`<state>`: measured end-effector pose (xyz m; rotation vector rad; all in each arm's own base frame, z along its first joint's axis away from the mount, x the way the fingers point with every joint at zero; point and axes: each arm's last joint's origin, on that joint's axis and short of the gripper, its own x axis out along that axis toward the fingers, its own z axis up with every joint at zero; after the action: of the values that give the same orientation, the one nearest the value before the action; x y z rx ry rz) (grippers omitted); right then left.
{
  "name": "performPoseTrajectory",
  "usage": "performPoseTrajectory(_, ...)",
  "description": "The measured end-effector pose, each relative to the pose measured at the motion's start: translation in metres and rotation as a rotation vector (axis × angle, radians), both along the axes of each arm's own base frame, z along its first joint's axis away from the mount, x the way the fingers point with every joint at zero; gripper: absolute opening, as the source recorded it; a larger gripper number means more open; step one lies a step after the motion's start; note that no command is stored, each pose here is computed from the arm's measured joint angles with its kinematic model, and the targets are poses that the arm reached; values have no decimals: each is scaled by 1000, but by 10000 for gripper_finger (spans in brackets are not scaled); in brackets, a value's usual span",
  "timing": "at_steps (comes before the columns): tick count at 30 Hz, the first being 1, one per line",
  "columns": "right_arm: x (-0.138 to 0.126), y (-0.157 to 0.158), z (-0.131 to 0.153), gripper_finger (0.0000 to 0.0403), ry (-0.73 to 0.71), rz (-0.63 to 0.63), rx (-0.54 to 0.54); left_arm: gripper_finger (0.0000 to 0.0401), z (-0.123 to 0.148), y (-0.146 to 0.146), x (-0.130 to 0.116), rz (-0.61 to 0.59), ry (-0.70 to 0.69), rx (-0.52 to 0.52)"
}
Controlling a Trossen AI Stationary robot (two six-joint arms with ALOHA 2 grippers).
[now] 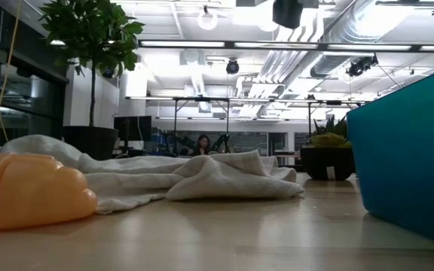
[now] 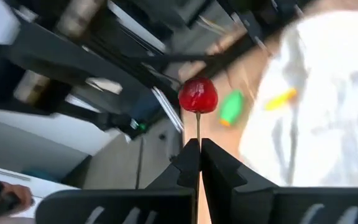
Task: Pick and placing Produce into tupperware
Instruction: Put the cherry into the bin
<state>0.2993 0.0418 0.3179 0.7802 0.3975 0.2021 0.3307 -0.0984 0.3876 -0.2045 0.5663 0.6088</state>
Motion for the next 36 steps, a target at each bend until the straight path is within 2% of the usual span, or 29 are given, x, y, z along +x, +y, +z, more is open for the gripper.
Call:
performPoseTrajectory(5,-6,9,-12,0,144,32,17,213,-1,1,-1,5,9,10)
performPoseTrajectory(11,-17,35,-22,0,286,100,59,216,-4,1,-5,-11,67,-4)
performPoseTrajectory(16,-25,54,-26,0,358,99,86,216,1,-2,-12,-28,59,-5)
performPoseTrajectory(23,-44,82,-36,0,491,53,62,216,20,-12,-43,-60,28,8)
performPoseTrajectory(29,-59,102,-40,0,537,-2,26,216,26,-18,-72,-4,28,0)
performPoseTrajectory(36,-73,117,-43,0,565,-44,2,216,22,-39,-101,71,-2,-24)
